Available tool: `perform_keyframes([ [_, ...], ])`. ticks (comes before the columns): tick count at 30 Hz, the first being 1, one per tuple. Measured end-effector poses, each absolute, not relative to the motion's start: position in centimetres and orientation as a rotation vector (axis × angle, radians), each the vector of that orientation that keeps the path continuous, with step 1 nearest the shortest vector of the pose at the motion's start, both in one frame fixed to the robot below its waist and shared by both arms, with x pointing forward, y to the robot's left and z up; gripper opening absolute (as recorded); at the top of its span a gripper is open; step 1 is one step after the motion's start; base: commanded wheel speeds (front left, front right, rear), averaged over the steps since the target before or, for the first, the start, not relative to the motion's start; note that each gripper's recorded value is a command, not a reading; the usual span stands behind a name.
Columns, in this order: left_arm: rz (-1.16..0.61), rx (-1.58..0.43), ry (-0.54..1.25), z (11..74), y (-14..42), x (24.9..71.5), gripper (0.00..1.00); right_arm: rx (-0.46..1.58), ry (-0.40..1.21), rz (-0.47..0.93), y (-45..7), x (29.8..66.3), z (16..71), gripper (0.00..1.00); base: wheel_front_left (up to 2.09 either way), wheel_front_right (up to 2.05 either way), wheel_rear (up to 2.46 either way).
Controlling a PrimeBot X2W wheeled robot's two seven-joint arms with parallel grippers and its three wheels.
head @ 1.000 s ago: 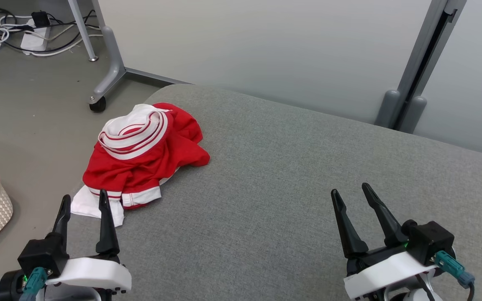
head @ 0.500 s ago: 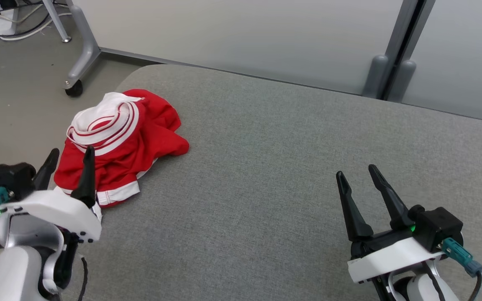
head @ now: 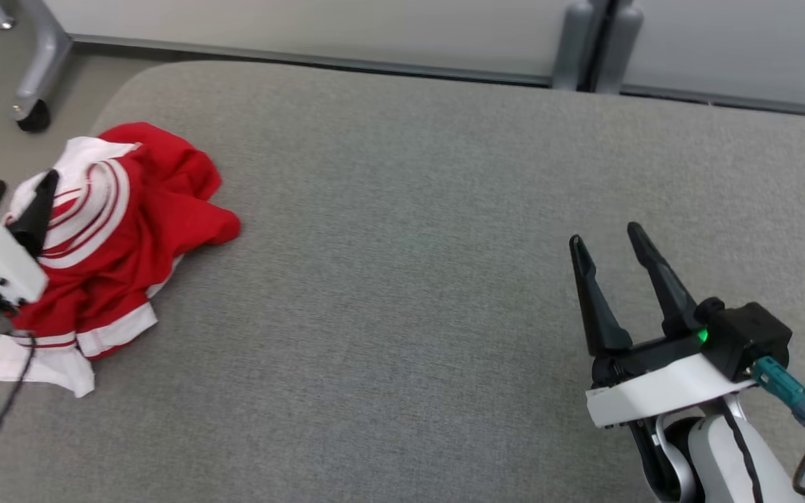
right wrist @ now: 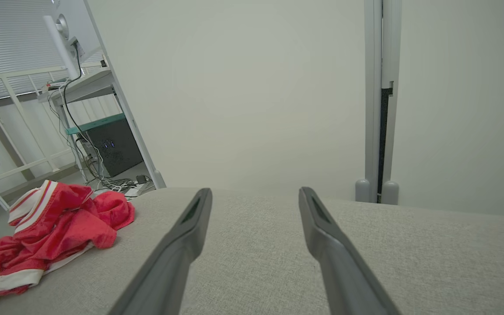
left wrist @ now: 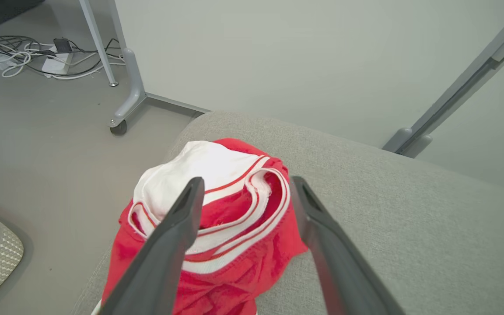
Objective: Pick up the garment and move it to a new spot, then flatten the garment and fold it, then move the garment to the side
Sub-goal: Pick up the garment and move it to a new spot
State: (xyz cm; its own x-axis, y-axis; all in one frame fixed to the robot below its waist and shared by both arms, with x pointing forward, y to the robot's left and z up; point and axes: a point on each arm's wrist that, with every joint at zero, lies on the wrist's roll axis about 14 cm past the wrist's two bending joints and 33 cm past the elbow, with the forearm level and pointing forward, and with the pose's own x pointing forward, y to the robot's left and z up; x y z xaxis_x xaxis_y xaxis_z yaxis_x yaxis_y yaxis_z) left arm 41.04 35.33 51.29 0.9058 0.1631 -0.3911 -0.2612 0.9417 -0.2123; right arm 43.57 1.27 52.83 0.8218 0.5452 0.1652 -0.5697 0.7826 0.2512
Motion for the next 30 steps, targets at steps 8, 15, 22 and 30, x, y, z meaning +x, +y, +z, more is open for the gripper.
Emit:
perform_keyframes([
  [8, 0.201, -0.328, 0.581, 46.7, 36.0, 44.1, 1.00, 0.286, -0.060, 0.531, -1.3, 45.5, 51.0, 1.00, 0.00, 0.00, 0.00],
  [15, 0.208, -0.338, 0.792, 41.0, 35.5, 43.6, 1.00, 0.284, -0.039, 0.493, -2.6, 46.5, 49.6, 1.00, 0.00, 0.00, 0.00],
  [22, 0.208, -0.311, 0.846, 38.6, 35.0, 43.4, 0.00, 0.277, -0.036, 0.469, -3.4, 46.9, 49.2, 1.00, 0.00, 0.00, 0.00],
  [30, 0.149, -0.233, 0.707, 42.5, 34.8, 44.7, 0.00, 0.273, -0.068, 0.468, -3.6, 46.2, 50.7, 1.00, 0.00, 0.00, 0.00],
])
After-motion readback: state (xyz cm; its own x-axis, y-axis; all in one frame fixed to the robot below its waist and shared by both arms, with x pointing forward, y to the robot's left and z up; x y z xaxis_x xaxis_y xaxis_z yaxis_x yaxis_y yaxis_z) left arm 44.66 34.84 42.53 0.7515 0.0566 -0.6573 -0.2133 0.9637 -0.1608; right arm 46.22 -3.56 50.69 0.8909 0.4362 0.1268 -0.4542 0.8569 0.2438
